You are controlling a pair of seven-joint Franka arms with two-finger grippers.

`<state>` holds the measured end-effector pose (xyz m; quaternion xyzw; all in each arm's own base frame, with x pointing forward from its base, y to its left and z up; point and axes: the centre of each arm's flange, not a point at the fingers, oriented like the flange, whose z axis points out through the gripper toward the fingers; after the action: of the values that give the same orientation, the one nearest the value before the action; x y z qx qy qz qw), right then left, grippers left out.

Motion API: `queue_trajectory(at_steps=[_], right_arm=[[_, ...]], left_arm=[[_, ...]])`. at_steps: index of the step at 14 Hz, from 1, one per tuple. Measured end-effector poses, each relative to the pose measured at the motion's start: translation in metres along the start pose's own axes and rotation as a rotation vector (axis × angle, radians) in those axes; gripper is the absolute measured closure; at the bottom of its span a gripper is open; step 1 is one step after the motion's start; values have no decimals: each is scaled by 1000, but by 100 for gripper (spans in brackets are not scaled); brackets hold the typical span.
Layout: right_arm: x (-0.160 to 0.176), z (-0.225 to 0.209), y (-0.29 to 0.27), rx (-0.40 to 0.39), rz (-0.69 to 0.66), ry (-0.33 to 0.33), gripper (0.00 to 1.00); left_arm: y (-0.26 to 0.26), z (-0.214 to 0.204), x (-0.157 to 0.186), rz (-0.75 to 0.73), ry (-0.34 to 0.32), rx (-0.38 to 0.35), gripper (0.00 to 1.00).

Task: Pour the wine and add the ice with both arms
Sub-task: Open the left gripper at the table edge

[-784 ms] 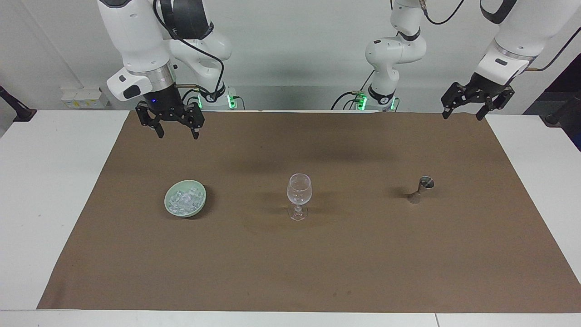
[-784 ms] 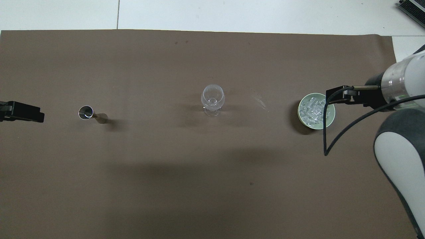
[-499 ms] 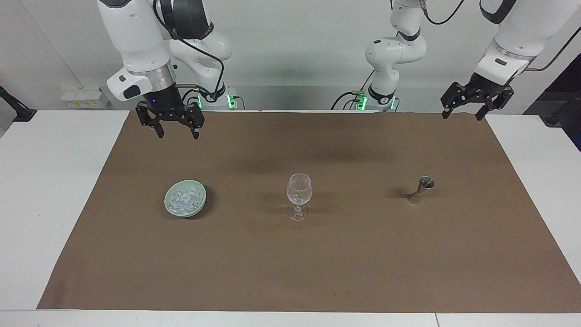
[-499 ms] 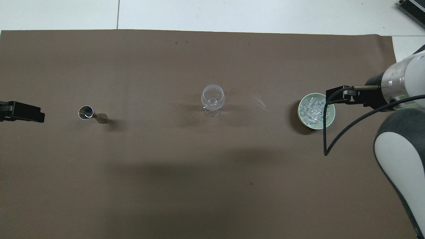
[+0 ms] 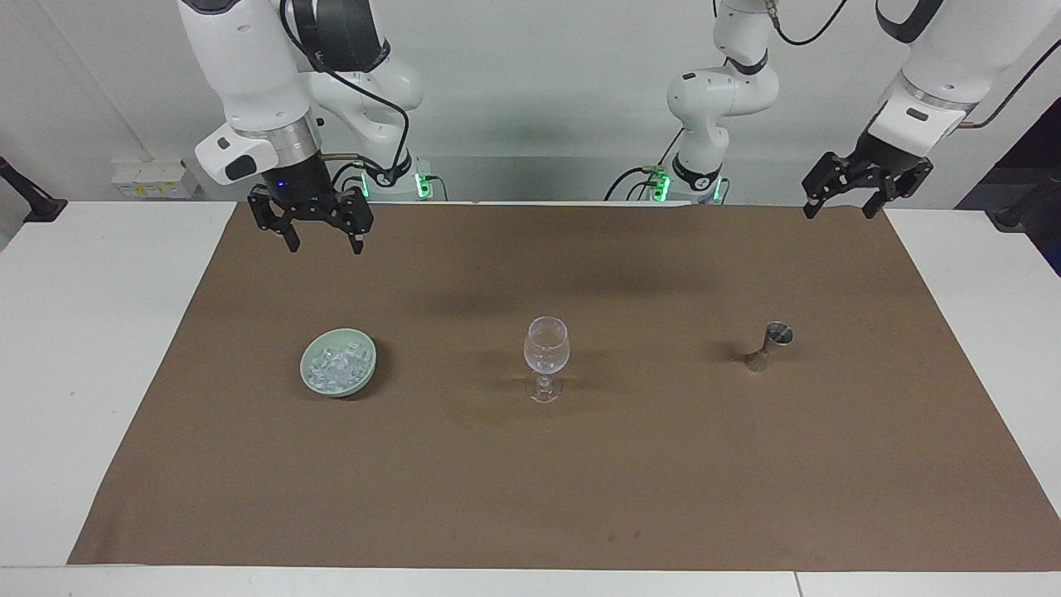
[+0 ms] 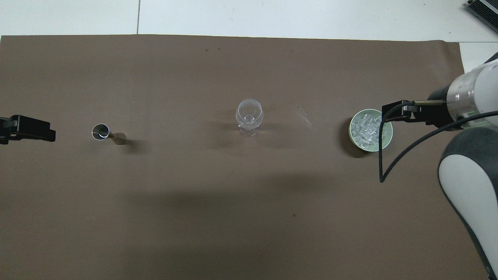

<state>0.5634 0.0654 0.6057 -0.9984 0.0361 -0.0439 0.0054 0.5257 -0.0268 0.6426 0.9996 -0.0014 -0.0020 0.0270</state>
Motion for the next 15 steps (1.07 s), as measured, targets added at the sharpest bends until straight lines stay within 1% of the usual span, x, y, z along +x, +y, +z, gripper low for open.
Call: queue_trajectory(at_steps=[5, 7, 8, 10, 11, 13, 15], right_arm=[[0, 0, 0, 0, 0, 0, 0], [0, 0, 0, 0, 0, 0, 0], [0, 0, 0, 0, 0, 0, 0], [0, 0, 0, 0, 0, 0, 0], [0, 0, 0, 0, 0, 0, 0], [0, 0, 0, 0, 0, 0, 0], [0, 0, 0, 0, 0, 0, 0]], left_arm=[[-1, -2, 1, -63, 13, -5, 0], [-4, -3, 1, -141, 16, -16, 0], [-7, -3, 2, -213, 13, -44, 0], [-23, -2, 3, -366, -4, -125, 0], [-33, 1, 3, -445, -17, -151, 0], [-42, 17, 7, -618, -73, -198, 0], [-52, 39, 17, -801, -156, -275, 0]])
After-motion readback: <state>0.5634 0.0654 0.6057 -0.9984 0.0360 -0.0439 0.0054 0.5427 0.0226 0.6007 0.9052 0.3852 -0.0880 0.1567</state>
